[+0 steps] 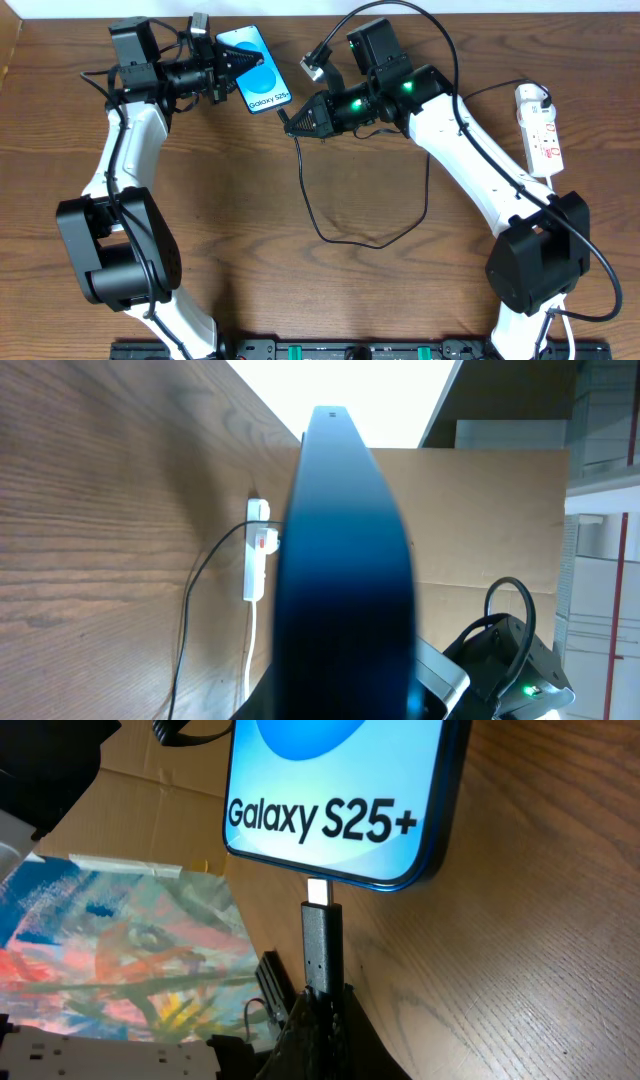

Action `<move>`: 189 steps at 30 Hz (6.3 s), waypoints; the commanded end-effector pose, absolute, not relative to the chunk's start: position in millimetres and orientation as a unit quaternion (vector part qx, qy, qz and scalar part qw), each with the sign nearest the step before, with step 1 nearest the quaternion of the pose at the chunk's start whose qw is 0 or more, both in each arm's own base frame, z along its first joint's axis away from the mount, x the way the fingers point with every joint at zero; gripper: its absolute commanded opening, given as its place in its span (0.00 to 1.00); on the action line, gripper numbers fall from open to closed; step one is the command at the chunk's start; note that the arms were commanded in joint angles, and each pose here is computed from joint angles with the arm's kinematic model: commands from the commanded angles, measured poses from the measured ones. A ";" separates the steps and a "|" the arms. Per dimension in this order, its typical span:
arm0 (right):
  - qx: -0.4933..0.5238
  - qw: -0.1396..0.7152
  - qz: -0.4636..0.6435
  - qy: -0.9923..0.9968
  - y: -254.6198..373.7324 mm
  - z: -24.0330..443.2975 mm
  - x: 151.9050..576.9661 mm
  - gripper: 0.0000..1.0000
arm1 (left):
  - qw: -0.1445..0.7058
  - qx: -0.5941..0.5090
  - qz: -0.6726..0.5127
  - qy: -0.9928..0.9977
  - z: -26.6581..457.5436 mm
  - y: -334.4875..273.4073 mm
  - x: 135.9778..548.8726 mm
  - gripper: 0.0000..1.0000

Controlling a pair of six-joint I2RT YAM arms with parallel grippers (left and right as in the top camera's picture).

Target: Plug charger to phone and switch on socket

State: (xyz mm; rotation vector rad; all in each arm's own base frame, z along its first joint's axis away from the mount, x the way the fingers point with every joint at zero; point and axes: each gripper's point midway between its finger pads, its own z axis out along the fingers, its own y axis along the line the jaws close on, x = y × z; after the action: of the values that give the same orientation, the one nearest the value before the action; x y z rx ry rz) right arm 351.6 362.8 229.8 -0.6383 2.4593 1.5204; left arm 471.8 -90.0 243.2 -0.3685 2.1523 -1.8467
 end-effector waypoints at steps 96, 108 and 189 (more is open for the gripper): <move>-0.178 0.107 0.494 0.844 349.4 229.4 369.6 0.01 | 0.145 -0.095 -0.645 0.745 261.8 -107.8 468.2 0.07; -0.188 0.112 0.498 0.839 359.7 232.8 365.7 0.01 | 0.140 -0.080 -0.646 0.746 261.7 -121.0 465.1 0.07; -0.047 0.139 0.277 0.949 225.9 174.8 414.4 0.36 | 0.030 -0.086 -0.409 0.908 49.0 -154.7 379.4 0.07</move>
State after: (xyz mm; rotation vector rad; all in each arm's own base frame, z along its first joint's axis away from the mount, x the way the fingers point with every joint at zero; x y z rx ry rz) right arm 416.0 225.7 158.8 -0.0838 2.7855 0.8492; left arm 378.1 -159.9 67.4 -0.2776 2.7655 -1.3161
